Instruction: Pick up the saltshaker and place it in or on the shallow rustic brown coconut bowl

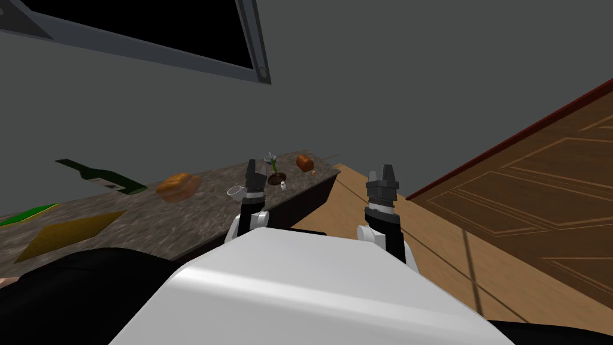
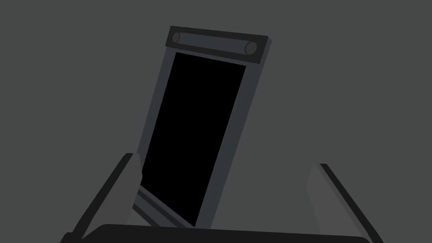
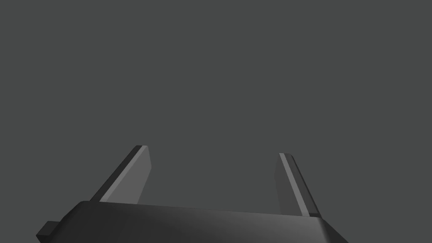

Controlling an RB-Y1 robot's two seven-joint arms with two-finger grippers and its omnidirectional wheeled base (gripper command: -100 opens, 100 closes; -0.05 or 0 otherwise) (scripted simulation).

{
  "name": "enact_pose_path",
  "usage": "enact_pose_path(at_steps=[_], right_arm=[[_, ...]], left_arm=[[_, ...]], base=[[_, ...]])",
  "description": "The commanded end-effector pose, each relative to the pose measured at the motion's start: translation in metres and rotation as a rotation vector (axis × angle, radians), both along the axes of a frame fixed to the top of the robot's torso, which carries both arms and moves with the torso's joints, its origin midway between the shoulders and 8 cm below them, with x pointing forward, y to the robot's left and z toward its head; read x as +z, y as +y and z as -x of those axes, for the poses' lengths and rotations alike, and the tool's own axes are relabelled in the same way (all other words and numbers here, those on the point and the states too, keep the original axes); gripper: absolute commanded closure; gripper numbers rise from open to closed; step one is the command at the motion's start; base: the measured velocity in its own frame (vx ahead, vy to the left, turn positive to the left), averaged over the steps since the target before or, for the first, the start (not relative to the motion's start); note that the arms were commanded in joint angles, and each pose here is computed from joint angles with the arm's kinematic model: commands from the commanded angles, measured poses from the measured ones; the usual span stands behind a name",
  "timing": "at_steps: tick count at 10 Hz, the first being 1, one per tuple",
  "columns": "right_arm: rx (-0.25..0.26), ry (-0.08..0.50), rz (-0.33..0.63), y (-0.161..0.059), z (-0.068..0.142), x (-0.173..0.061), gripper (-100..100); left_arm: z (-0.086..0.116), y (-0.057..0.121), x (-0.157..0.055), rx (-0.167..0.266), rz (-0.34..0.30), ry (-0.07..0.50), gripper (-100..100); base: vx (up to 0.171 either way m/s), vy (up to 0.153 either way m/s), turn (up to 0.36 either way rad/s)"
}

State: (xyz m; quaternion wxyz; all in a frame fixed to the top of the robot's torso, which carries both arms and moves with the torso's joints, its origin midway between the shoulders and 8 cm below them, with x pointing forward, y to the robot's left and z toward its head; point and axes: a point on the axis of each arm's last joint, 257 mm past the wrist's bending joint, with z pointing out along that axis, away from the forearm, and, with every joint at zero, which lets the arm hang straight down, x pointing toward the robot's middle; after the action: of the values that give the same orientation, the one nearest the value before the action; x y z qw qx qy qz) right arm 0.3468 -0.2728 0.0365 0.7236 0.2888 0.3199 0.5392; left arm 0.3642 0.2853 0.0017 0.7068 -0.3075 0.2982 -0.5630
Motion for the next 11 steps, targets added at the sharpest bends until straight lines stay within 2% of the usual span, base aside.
enact_pose_path(at_steps=[1, 5, 11], right_arm=[[0.000, 0.000, 0.000, 0.000, 0.000, 0.000, 0], [0.000, 0.000, 0.000, 0.000, 0.000, 0.000, 0], [0.000, 0.000, 0.000, 0.000, 0.000, 0.000, 0]], left_arm=[[-0.001, -0.002, -0.004, -0.016, -0.041, 0.025, -100], [-0.002, -0.001, -0.030, -0.038, -0.126, 0.143, -100], [0.007, 0.018, -0.096, -0.011, -0.182, 0.412, -100]], base=[[0.000, -0.012, -0.015], [-0.007, -0.034, -0.035], [-0.009, -0.056, -0.069]])
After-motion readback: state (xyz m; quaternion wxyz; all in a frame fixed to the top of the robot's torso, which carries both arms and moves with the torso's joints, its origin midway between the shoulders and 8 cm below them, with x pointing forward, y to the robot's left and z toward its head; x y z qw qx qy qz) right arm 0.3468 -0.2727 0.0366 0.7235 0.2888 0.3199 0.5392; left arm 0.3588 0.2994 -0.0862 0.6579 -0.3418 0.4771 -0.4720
